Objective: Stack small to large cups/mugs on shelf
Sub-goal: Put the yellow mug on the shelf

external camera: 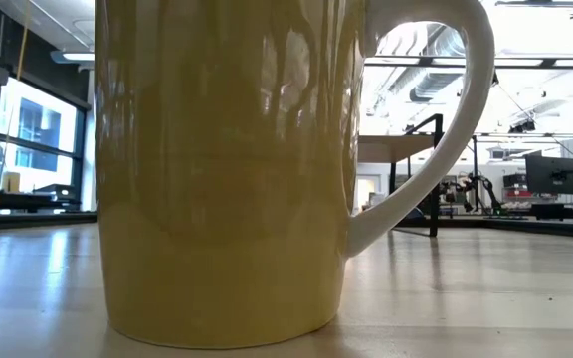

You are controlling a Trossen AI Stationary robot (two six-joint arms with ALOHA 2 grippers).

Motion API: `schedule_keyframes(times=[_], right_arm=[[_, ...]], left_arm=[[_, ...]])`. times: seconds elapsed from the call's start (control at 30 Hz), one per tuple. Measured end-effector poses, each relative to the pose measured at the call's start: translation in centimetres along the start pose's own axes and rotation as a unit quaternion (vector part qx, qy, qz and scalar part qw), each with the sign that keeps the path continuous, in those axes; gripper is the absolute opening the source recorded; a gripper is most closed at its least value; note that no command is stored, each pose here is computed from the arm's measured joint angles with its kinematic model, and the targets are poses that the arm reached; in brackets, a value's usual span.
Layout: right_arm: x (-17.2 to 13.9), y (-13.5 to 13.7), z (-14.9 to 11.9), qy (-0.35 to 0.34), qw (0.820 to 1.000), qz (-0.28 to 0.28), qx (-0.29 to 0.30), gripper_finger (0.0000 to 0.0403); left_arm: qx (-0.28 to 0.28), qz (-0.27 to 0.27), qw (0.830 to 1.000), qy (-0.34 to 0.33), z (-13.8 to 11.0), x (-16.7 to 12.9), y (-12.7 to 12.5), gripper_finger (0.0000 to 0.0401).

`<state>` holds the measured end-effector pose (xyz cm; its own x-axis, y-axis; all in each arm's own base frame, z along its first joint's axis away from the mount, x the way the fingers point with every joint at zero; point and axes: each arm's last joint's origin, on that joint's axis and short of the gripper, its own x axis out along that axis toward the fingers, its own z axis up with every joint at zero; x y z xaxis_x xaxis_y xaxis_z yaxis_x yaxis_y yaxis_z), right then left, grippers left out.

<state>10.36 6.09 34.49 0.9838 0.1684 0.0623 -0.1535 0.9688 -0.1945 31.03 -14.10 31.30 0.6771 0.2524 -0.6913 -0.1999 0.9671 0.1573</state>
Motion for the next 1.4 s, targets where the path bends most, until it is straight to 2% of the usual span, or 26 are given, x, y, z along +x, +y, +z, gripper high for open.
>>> schedule_keyframes(times=[0.2,0.4,0.6,0.87,1.2,1.4], right_arm=[[0.6,0.3,-0.3,0.012,1.000,0.003,-0.005,0.0033],[1.1,0.7,-0.7,0.033,0.999,0.007,-0.003,0.0033],[1.3,1.0,-1.2,0.058,0.998,0.011,0.005,0.0033],[1.3,0.9,-1.3,0.061,0.998,-0.001,-0.008,0.0033],[1.3,0.9,-1.4,0.067,0.998,0.000,-0.006,0.0033],[1.3,0.9,-1.6,0.075,0.997,0.002,-0.004,0.0033]], left_arm=[[-0.018,-0.096,0.995,0.006,0.2,0.0,0.4,0.0138],[-0.030,-0.202,0.979,0.002,1.8,1.5,1.9,0.0138],[-0.022,-0.200,0.979,0.022,1.7,2.3,2.8,0.0138],[-0.007,-0.215,0.973,0.078,0.5,5.5,1.2,0.0138],[-0.005,-0.203,0.976,0.076,0.5,6.0,1.1,0.0138],[-0.004,-0.209,0.974,0.088,0.1,7.3,0.4,0.0138]])
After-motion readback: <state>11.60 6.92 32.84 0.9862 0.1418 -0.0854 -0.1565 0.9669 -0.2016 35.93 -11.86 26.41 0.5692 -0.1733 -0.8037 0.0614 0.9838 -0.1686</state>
